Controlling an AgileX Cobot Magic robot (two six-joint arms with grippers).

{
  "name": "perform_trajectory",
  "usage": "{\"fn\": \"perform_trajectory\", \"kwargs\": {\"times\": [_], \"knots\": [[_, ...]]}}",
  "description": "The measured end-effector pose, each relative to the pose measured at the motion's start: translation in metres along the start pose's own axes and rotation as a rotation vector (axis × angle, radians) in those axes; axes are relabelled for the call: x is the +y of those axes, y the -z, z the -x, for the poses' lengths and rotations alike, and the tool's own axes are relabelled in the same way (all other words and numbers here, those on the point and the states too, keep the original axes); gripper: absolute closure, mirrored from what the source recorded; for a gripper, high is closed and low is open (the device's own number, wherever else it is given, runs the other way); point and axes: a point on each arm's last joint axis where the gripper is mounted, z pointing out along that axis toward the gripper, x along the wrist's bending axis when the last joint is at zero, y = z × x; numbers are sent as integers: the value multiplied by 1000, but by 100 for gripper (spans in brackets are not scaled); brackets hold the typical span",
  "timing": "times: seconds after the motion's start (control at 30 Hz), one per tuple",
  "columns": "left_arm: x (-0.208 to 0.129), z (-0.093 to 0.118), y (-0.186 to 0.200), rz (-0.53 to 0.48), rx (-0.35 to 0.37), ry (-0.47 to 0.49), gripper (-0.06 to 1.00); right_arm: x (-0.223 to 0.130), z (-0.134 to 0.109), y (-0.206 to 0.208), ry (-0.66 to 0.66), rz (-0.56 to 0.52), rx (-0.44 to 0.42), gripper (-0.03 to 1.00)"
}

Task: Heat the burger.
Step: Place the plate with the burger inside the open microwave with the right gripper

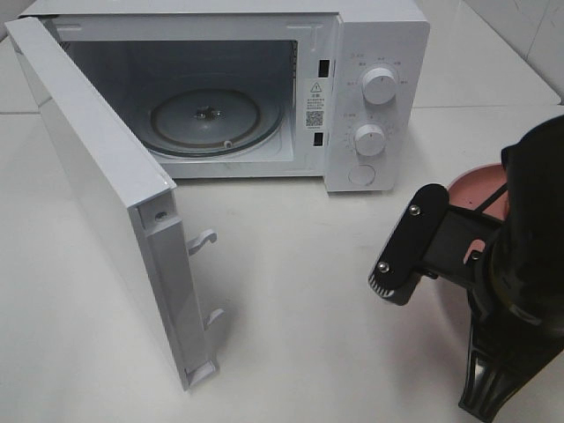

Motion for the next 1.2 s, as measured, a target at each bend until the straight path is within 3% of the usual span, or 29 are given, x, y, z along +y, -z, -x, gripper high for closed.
{"fn": "perform_trajectory", "kwargs": {"times": [0.77,1.2], "knots": [[0,0,0,0,0,0,-4,-5,-48,30,356,147,-34,93],[0,0,0,0,0,0,-4,-1,-52,34,501,211,-68,92]]}}
